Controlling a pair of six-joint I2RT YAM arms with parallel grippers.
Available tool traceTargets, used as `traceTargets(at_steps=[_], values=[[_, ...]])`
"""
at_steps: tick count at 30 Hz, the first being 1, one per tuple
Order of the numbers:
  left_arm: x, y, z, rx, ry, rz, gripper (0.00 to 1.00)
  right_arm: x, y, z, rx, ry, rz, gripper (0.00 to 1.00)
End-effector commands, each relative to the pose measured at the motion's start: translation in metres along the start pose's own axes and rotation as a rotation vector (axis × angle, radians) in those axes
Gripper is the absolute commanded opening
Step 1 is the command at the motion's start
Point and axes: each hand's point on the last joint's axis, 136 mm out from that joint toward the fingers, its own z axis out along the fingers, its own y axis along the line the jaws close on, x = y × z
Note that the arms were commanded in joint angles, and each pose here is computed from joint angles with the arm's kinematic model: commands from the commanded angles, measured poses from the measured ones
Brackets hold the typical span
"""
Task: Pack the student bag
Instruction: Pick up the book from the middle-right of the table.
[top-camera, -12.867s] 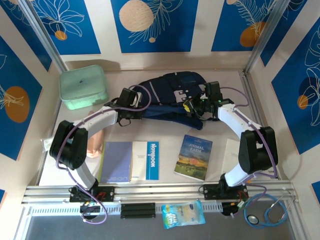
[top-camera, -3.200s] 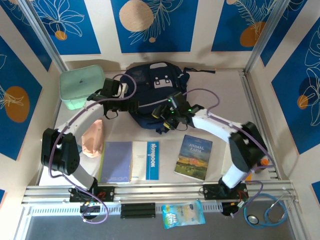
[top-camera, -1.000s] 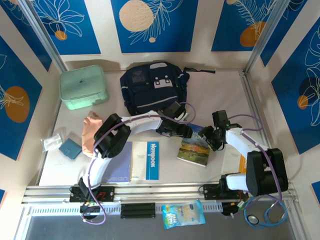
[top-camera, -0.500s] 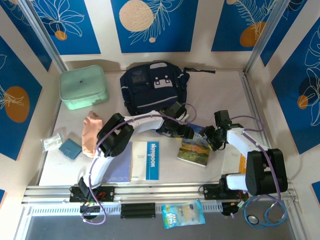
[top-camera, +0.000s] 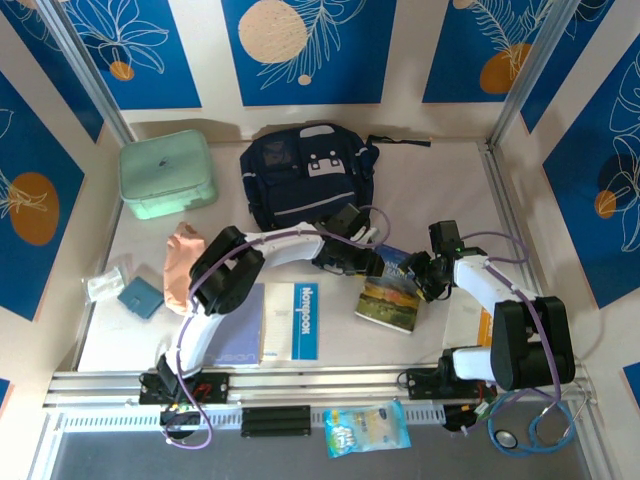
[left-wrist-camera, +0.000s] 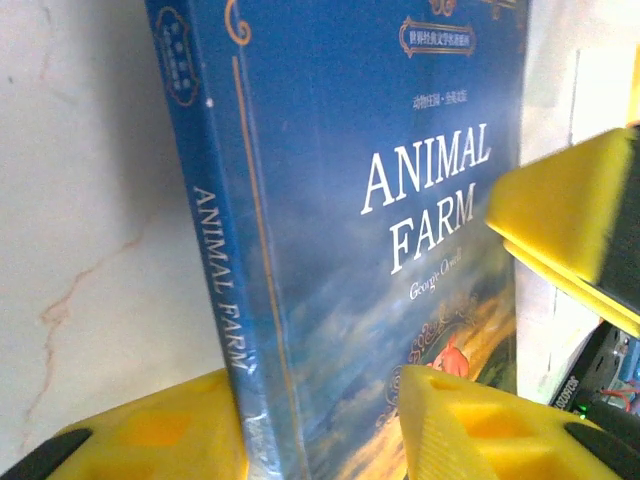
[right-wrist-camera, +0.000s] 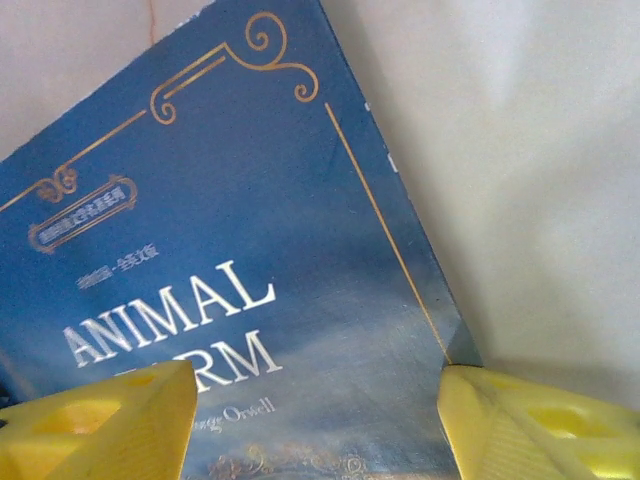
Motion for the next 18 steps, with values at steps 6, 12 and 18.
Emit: traceTargets(at_steps=[6,12,18], values=[[-0.009,-0.052,-0.012,0.197,-0.029,0.054,0.33,0.009,0.005,0.017,-0.046,0.070,0.032,0.67],[-0.013,-0.045,-0.015,0.142,-0.045,0.057,0.15,0.006,0.005,0.015,-0.036,0.054,0.025,0.67],[-0.039,-0.026,-0.055,0.067,-0.166,0.053,0.00,0.000,0.027,0.004,-0.130,0.028,-0.012,0.68]])
